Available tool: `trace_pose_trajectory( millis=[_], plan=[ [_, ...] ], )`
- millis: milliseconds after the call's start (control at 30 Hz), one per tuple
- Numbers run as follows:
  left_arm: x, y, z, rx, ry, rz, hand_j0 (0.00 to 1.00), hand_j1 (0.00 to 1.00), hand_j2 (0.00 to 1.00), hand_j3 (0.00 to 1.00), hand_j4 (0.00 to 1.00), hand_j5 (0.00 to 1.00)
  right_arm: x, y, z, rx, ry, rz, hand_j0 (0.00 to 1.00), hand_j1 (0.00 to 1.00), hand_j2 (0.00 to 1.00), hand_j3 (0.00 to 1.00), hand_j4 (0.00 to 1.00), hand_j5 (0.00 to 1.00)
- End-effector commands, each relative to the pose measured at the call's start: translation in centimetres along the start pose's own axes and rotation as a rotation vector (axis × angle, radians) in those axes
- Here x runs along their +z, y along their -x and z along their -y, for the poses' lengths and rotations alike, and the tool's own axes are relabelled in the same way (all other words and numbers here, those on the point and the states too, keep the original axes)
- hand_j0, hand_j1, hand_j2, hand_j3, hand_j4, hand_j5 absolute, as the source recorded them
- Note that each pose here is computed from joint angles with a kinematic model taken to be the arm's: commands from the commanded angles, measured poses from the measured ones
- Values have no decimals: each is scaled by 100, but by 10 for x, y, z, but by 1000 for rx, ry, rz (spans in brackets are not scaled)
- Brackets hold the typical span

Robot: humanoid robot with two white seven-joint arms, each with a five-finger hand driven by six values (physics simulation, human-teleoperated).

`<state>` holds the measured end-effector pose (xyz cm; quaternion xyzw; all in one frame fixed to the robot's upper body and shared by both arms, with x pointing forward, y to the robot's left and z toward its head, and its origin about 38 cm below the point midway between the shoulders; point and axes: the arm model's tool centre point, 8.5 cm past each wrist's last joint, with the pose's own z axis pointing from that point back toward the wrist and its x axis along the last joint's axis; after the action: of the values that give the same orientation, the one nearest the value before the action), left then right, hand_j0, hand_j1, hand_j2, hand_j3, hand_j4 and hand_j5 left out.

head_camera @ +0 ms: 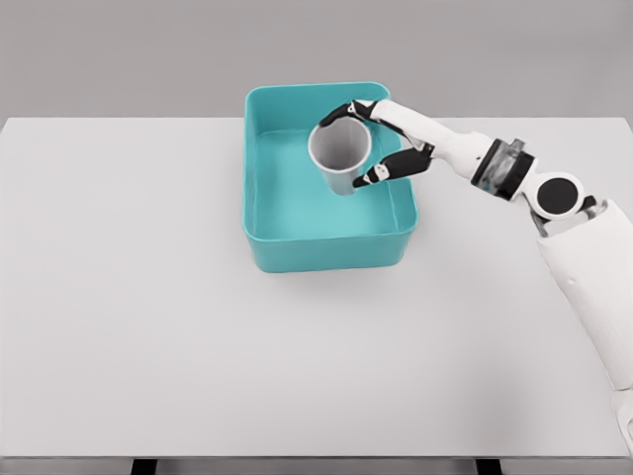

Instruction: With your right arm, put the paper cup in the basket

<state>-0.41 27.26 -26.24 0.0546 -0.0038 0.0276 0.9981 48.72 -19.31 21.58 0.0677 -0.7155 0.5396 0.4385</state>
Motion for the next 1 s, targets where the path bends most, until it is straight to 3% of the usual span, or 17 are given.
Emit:
trace_pose_trajectory(
  millis=[0, 133, 233, 367, 500, 633, 667, 700, 767, 967],
  plan=[
    [0, 0, 0, 0, 0, 0, 100, 100, 100, 100, 100, 100, -6, -10, 0, 69, -29, -60, 72, 72, 72, 72, 72, 72],
    [0, 0, 0, 0, 0, 0, 100, 100, 100, 100, 100, 100, -16, -34, 4, 165, -38, -122, 72, 72, 72, 72, 72, 72],
    [0, 0, 0, 0, 0, 0, 100, 100, 100, 100, 100, 100, -20, -45, 8, 217, -35, -135, 72, 72, 72, 72, 72, 72],
    [0, 0, 0, 0, 1, 0, 100, 100, 100, 100, 100, 100, -24, -53, 9, 323, -32, -220, 72, 72, 72, 72, 72, 72],
    [0, 0, 0, 0, 0, 0, 100, 100, 100, 100, 100, 100, -53, -63, -17, 461, -105, -294, 72, 72, 72, 72, 72, 72],
    [0, 0, 0, 0, 0, 0, 100, 100, 100, 100, 100, 100, -61, -72, -26, 558, -117, -334, 72, 72, 72, 72, 72, 72],
    [0, 0, 0, 0, 0, 0, 100, 100, 100, 100, 100, 100, -62, -75, -27, 604, -115, -341, 78, 78, 78, 78, 78, 78],
    [0, 0, 0, 0, 0, 0, 100, 100, 100, 100, 100, 100, -62, -77, -27, 648, -112, -354, 97, 97, 97, 97, 97, 97],
    [0, 0, 0, 0, 0, 0, 100, 100, 100, 100, 100, 100, -61, -80, -25, 682, -105, -361, 100, 100, 100, 100, 100, 100],
    [0, 0, 0, 0, 0, 0, 100, 100, 100, 100, 100, 100, -59, -81, -22, 690, -100, -360, 100, 100, 100, 100, 100, 100]
  ],
)
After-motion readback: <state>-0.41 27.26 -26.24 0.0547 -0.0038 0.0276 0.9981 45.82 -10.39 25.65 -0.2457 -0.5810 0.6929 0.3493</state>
